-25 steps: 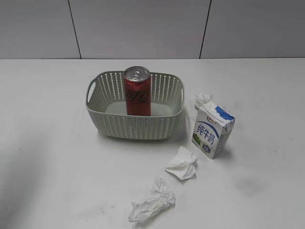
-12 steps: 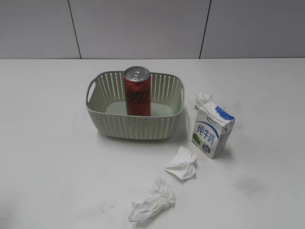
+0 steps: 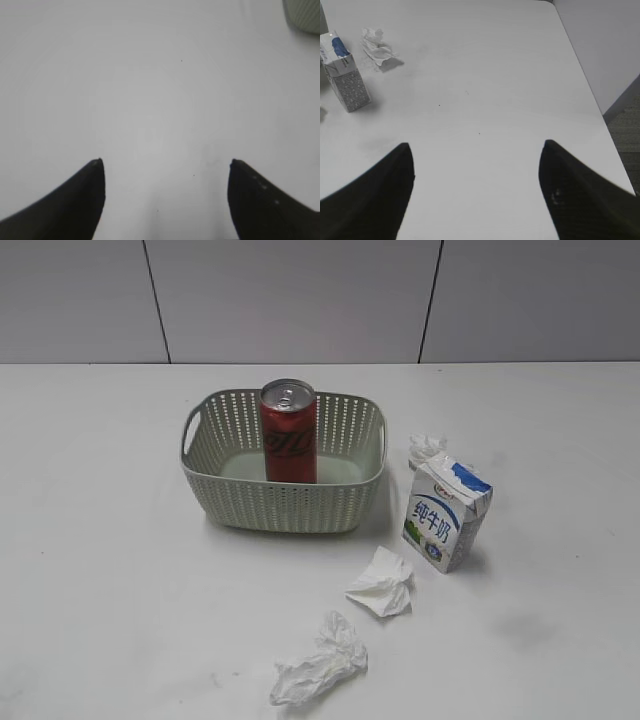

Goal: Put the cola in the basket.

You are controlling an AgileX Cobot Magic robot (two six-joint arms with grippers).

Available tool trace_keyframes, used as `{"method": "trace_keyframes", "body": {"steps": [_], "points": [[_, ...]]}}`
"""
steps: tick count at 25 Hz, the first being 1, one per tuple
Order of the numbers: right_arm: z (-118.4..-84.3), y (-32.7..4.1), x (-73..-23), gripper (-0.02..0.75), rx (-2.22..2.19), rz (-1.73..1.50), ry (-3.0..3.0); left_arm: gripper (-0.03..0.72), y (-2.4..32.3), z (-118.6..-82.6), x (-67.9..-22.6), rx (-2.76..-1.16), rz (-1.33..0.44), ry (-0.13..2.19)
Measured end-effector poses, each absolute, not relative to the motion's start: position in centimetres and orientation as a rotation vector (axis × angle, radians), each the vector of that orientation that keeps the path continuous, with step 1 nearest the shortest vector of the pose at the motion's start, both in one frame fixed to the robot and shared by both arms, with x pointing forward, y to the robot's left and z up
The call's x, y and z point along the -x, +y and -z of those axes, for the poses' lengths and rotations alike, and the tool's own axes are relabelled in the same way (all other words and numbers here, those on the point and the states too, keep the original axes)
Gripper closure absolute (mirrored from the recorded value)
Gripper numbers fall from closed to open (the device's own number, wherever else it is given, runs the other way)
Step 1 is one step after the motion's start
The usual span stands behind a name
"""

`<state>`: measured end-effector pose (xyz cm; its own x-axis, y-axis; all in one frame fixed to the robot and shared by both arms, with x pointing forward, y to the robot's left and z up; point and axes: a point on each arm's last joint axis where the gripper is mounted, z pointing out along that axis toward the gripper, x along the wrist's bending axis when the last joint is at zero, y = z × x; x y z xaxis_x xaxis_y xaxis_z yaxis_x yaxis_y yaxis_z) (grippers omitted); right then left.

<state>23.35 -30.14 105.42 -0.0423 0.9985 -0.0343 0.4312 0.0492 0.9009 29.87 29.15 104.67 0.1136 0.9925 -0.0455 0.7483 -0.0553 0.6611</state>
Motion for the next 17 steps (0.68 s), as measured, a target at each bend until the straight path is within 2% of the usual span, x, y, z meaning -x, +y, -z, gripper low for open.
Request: {"method": "trace_keyframes", "body": {"steps": [11, 17], "points": [[-105.4, -30.1, -23.3, 0.15, -1.479, -0.956, 1.577, 0.103, 29.5, -105.8, -25.0, -1.651, -0.807, 1.482], [-105.4, -30.1, -23.3, 0.15, -1.479, -0.956, 1.577, 0.103, 29.6, -105.8, -23.5, -1.587, -0.866, 1.419]]}}
